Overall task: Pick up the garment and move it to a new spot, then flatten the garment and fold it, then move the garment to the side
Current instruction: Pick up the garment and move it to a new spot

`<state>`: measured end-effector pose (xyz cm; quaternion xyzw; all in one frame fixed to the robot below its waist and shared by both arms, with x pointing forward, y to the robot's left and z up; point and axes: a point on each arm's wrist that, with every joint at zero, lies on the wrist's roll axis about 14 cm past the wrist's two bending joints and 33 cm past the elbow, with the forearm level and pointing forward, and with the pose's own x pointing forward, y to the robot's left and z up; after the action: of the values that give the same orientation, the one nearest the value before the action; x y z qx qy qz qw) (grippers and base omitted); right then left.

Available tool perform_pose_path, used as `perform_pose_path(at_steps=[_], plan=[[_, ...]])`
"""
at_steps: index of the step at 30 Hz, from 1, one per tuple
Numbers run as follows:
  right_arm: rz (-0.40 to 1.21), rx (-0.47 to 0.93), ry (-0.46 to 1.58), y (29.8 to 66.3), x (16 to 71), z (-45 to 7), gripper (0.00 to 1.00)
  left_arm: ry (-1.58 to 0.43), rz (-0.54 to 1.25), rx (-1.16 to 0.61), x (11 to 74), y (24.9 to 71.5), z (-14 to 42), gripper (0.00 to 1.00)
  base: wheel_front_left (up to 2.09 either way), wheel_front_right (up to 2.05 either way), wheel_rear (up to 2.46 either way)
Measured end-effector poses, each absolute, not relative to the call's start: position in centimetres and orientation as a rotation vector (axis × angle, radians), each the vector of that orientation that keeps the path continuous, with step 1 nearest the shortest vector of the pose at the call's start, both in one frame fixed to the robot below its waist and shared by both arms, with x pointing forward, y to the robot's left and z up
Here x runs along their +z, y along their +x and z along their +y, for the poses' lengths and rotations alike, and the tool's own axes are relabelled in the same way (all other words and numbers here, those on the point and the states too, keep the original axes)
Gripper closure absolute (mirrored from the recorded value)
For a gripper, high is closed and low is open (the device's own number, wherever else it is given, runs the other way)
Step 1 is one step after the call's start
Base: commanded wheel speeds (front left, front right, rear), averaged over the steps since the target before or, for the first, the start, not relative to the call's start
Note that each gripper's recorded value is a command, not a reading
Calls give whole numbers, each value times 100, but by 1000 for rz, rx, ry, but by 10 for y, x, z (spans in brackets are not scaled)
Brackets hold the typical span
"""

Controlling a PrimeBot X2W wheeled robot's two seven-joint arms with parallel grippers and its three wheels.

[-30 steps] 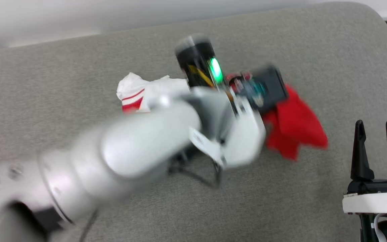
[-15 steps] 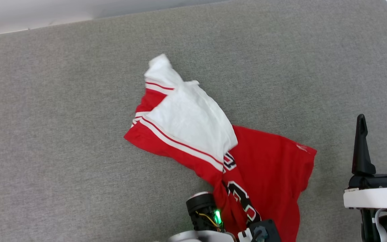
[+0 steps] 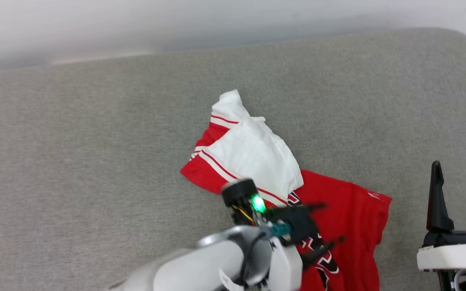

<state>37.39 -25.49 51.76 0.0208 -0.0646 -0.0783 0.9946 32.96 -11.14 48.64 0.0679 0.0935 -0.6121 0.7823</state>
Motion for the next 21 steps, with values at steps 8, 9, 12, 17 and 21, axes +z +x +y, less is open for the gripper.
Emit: perform_pose_path(at_steps=[8, 9, 12, 17, 21], plan=[[-175, -101, 58, 367, 533, -237, 0, 171, -132, -845, 546, 403, -35, 0, 0, 0, 0], [-180, -95, 59, 367, 534, -235, 0, 172, -150, -784, 549, 408, -23, 0, 0, 0, 0], [-186, -75, 60, 366, 536, -229, 0, 186, -188, -611, 557, 419, 17, 0, 0, 0, 0], [-191, -48, 64, 366, 538, -220, 0, 168, -226, -369, 570, 420, 76, 0, 0, 0, 0], [-192, -33, 65, 366, 539, -215, 0, 144, -238, -229, 572, 410, 112, 0, 0, 0, 0]])
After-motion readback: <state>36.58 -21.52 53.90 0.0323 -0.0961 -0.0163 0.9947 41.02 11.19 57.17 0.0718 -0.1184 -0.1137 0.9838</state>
